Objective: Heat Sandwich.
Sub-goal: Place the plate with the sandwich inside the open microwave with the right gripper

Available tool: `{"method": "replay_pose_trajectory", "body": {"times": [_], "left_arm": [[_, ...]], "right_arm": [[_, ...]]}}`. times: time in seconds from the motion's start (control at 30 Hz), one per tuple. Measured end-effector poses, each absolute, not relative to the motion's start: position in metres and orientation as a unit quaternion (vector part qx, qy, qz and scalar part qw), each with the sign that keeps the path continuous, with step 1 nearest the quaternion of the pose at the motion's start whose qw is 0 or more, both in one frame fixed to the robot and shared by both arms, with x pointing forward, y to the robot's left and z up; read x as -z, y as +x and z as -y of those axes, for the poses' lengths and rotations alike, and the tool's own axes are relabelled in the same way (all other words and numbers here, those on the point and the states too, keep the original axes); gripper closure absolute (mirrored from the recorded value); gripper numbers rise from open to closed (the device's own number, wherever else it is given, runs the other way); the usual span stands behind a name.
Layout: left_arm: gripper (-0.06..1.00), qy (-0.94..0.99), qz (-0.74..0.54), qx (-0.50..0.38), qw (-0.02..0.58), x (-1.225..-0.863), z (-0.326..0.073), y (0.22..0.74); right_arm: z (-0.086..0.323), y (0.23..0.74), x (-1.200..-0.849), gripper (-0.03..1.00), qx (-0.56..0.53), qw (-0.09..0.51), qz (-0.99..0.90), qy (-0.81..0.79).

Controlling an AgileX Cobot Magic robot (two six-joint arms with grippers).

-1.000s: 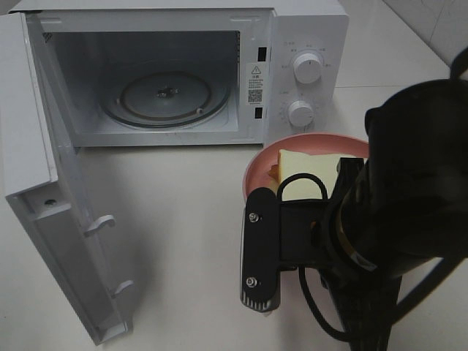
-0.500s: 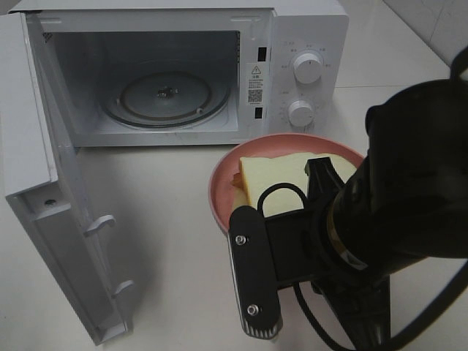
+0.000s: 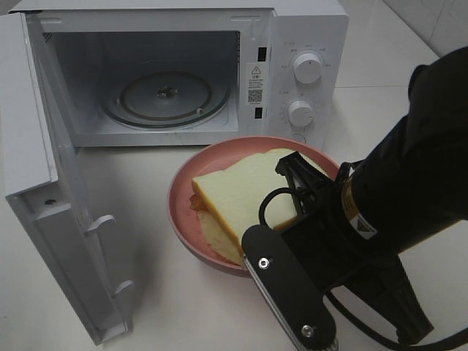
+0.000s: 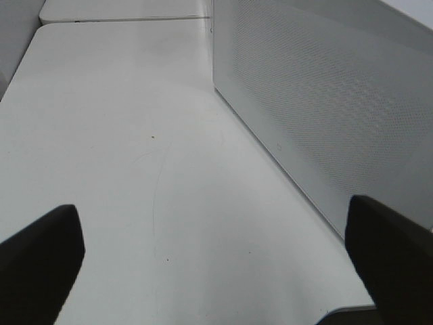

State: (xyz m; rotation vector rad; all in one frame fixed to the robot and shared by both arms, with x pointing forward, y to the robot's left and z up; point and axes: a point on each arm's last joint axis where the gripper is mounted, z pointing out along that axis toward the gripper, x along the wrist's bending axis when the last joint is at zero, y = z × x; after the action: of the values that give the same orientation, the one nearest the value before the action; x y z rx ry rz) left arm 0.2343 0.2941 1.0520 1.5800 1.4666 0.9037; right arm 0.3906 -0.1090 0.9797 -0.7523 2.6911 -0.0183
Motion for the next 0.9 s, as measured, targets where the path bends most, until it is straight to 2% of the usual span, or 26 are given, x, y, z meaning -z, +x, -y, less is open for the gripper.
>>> {"method": "replay_pose_trajectory", "body": {"times": [0.47, 0.9], "left_arm": [[-0.03, 0.622, -0.577, -0.356, 0.391, -1.052, -0.294, 0.234], [-0.03, 0.622, -0.577, -0.356, 0.391, -1.052, -0.294, 0.234]], "right_arm": [[0.126, 0.417, -0.981, 0.91, 0.009, 0.189, -0.933, -0.306], [0.121, 0.424, -0.983, 0.91, -0.037, 0.217, -0.918, -0.331]]}}
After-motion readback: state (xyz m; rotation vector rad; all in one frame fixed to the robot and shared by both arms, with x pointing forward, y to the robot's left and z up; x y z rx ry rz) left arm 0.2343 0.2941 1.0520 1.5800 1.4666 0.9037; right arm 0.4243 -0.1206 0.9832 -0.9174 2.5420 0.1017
